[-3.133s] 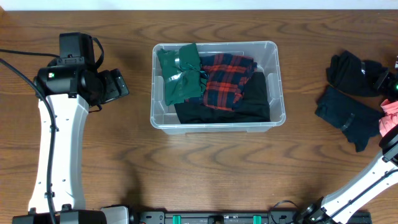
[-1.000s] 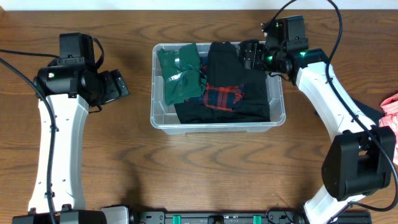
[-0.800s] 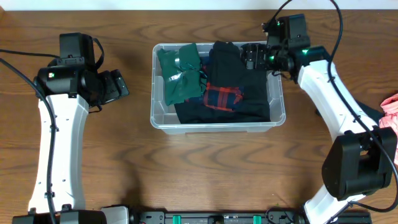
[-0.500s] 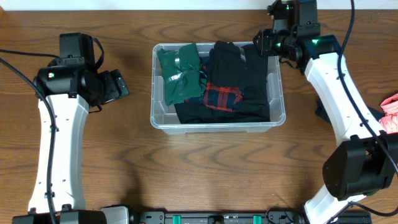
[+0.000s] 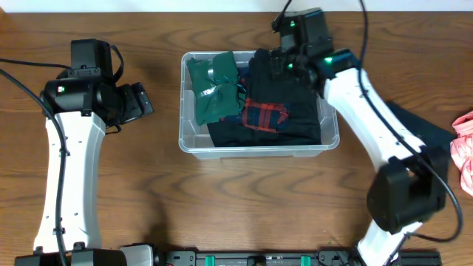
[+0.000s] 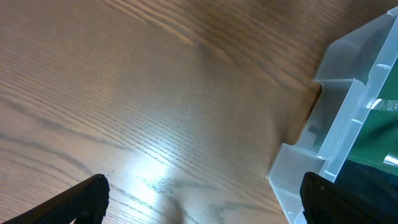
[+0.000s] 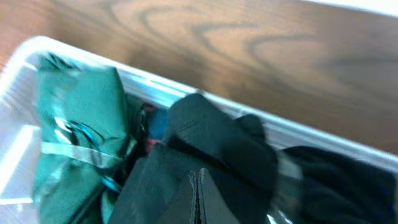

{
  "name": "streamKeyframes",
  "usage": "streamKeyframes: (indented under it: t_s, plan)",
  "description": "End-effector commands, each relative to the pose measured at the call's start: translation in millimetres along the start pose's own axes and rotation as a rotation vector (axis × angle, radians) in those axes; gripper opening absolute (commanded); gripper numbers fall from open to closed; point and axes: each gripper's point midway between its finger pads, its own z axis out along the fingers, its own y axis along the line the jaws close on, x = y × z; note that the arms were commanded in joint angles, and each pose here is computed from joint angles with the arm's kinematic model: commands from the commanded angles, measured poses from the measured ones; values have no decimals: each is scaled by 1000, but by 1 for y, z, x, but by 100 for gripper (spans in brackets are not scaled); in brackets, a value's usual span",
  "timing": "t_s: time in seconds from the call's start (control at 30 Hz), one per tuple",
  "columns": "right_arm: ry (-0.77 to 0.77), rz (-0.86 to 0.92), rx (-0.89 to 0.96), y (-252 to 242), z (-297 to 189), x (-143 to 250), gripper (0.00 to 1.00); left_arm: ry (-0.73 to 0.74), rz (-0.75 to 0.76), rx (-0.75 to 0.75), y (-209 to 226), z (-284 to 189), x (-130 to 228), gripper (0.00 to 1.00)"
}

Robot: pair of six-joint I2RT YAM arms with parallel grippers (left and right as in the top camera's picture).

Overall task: Pack container
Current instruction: 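Push the black garment down in the bin and release it, then move the right gripper back to the pile and grasp the dark garment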

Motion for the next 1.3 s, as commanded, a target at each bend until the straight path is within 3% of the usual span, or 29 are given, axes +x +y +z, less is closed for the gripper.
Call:
streamKeyframes:
  t_s: [0.0, 0.2, 0.4, 0.6, 0.7, 0.8, 1.13, 1.27]
  plan:
    - [114, 1, 30, -11, 39, 37, 1, 20, -8, -13, 3, 5, 2, 98]
    - [225, 18, 44, -22, 73, 74, 1, 23, -7, -14, 3, 6, 2, 98]
    - [202, 13, 42, -22, 72, 66, 1, 23, -7, -14, 3, 6, 2, 98]
    - [91, 11, 39, -18, 26, 18, 3, 23, -7, -14, 3, 6, 2, 98]
    - [33, 21, 49, -23, -6, -4, 16, 23, -5, -15, 3, 6, 2, 98]
    - [-10, 40, 66, -33, -37, -17, 22, 23, -4, -15, 3, 6, 2, 98]
    - [100, 125, 121, -64, -67, 12, 18, 14, -5, -11, 2, 6, 0, 98]
    - [102, 220, 172, -97, -91, 17, 33, 5, -5, -8, 1, 6, -2, 98]
